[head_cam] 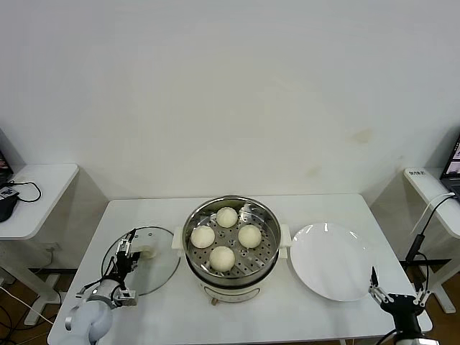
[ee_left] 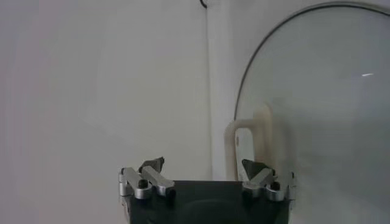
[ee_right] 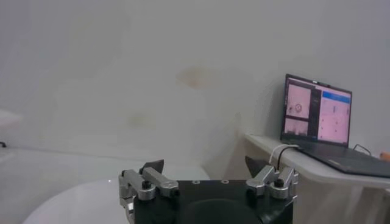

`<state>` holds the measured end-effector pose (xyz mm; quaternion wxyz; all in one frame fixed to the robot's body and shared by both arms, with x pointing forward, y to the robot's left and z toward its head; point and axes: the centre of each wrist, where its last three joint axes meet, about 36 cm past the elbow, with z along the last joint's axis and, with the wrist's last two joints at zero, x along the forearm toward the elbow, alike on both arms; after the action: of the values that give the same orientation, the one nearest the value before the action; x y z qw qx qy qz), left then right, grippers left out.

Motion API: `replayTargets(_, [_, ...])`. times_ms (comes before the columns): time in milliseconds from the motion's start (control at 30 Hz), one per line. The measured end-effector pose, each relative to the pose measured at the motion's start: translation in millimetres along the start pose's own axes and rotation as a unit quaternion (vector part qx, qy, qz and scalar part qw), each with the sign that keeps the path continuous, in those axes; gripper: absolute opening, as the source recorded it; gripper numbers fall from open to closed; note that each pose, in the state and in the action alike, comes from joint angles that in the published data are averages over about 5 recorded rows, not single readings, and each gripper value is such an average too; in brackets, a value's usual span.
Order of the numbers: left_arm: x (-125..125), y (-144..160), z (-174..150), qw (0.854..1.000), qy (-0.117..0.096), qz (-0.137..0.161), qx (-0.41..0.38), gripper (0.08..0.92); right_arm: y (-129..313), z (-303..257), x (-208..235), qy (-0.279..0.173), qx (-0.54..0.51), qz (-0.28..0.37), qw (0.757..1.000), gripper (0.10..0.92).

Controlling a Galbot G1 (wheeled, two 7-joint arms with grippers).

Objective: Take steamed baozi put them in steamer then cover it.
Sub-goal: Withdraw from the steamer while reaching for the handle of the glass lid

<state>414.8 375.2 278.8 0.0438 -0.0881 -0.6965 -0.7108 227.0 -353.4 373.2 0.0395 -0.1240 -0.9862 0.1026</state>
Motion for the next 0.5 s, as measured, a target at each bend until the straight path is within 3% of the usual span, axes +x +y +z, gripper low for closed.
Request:
replayTargets(200, [-4.6,1.2,0.0,1.0,0.002,0.0,0.006,0.791,1.3,2.5,-0.3,0.002,0.001,-0.002,1.0,0.823])
replayTargets(500, [-7.0,1.4,2.0,1.0,-0.001,0.016,0.008,0.543,4.3,5.0,0.2,0.005,0.002,-0.007,1.0,0.823])
